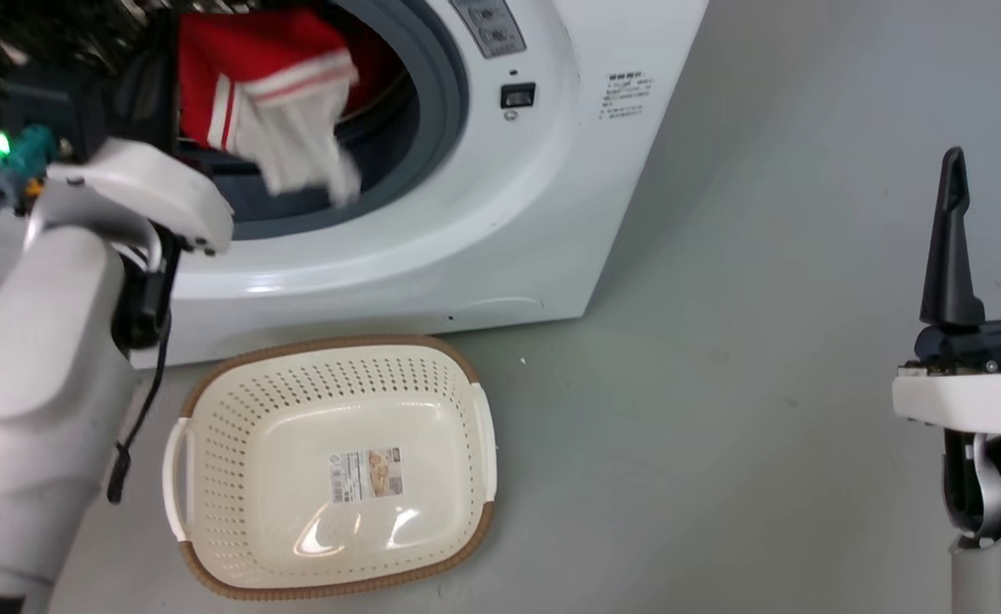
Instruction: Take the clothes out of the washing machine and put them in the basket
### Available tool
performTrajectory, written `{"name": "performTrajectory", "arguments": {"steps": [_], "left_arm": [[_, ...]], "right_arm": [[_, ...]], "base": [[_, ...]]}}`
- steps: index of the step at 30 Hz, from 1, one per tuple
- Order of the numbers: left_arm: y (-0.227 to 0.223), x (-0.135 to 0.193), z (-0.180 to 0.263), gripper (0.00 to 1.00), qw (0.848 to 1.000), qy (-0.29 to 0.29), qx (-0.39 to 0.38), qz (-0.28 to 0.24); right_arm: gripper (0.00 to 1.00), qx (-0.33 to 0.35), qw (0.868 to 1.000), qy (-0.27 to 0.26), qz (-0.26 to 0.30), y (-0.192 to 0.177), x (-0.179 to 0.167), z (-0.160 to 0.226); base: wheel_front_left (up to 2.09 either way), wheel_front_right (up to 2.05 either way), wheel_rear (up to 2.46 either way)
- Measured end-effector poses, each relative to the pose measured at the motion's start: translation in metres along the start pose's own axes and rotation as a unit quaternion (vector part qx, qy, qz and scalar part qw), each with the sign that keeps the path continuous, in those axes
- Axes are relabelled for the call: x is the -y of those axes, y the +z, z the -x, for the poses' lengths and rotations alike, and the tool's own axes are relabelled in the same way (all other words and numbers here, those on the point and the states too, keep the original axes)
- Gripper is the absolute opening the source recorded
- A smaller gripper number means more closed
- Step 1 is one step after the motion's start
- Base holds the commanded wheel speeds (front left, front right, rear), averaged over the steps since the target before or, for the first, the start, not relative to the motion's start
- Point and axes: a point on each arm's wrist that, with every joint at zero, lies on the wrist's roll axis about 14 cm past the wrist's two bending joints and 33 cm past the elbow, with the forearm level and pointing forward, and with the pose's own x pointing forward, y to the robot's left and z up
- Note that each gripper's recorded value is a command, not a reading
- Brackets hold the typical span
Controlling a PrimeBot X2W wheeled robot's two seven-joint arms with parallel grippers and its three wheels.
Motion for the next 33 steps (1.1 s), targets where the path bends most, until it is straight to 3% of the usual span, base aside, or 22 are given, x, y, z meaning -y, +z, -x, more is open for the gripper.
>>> {"name": "performTrajectory", "arguments": {"steps": [8,21,27,33], "left_arm": [[0.055,0.005,0.05,0.0,0.997,0.019,0.08,0.004],[0.141,0.007,0.119,0.0,0.977,0.042,0.208,-0.008],[0.128,0.015,0.134,0.0,0.983,0.035,0.183,-0.003],[0.067,0.025,0.144,0.0,0.995,0.034,0.089,0.034]], "right_arm": [[1.0,0.017,1.0,0.011,-0.009,0.019,-0.008,0.009],[1.0,0.034,0.999,0.024,-0.023,0.036,-0.019,0.014],[1.0,0.035,0.998,0.033,-0.03,0.036,-0.026,0.015],[1.0,0.031,0.998,0.034,-0.031,0.033,-0.027,0.015]], "base": [[0.0,0.0,0.0],[0.0,0.0,0.0],[0.0,0.0,0.0],[0.0,0.0,0.0]]}}
